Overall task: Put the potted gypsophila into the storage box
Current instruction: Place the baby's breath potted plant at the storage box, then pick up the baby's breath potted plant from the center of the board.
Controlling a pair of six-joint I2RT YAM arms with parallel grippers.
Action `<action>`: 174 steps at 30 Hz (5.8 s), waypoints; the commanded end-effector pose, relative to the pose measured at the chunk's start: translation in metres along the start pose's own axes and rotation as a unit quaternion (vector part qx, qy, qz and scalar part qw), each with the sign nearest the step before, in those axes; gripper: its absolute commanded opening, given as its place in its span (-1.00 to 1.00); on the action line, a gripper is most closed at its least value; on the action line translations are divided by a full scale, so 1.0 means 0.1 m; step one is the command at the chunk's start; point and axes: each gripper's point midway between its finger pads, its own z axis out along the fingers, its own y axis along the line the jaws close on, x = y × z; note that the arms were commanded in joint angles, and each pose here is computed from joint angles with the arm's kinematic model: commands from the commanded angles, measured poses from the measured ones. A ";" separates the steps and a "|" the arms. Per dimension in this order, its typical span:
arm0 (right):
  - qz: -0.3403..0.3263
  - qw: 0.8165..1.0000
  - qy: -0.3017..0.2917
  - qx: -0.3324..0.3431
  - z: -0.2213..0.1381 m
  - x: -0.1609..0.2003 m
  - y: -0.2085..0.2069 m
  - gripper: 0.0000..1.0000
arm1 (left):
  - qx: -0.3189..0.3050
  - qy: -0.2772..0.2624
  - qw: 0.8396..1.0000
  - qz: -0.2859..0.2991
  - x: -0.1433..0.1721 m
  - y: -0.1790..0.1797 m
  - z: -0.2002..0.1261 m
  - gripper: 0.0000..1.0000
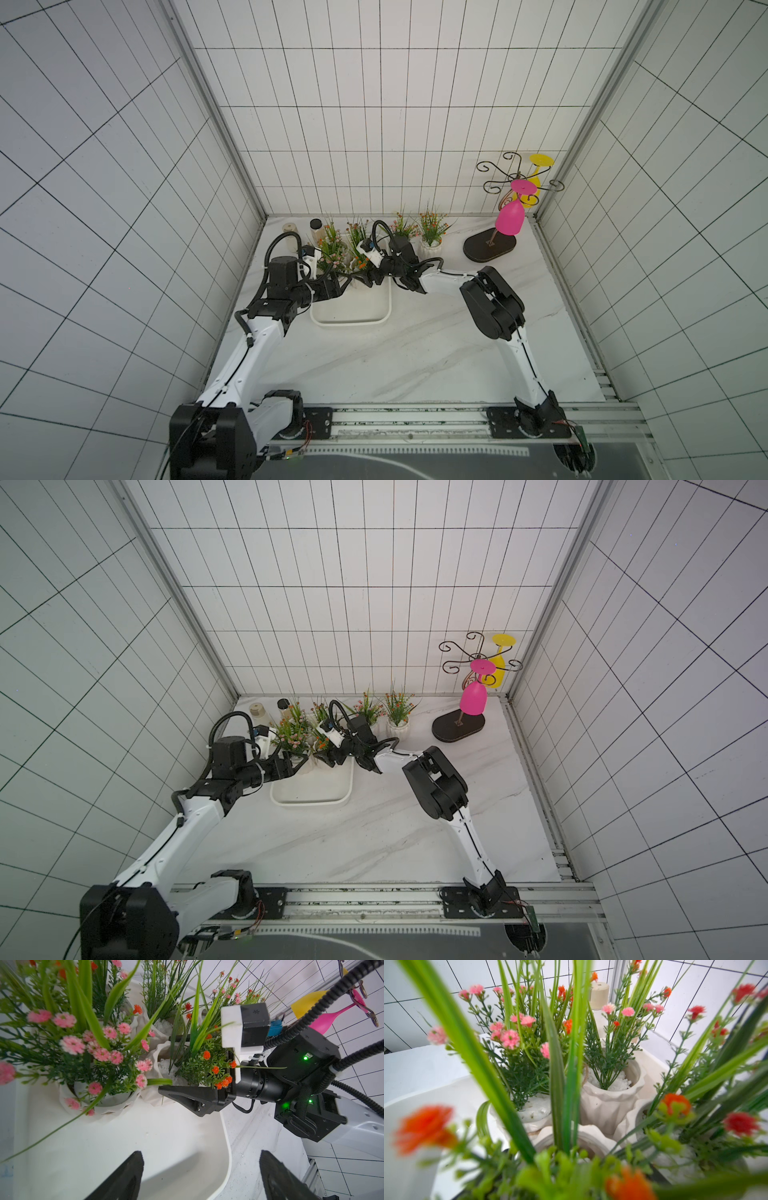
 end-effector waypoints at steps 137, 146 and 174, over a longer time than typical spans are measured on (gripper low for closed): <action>0.310 0.918 -0.077 0.234 -3.34 0.03 -0.88 0.89 | -0.221 0.018 0.933 0.285 -0.55 -0.28 3.29 0.81; 0.314 0.917 -0.072 0.233 -3.33 0.09 -0.87 0.89 | -0.216 0.038 0.933 0.285 -0.49 -0.24 3.33 0.69; 0.317 0.919 -0.070 0.226 -3.36 0.18 -0.80 0.89 | -0.135 0.003 0.950 0.281 -0.71 -0.83 2.77 0.15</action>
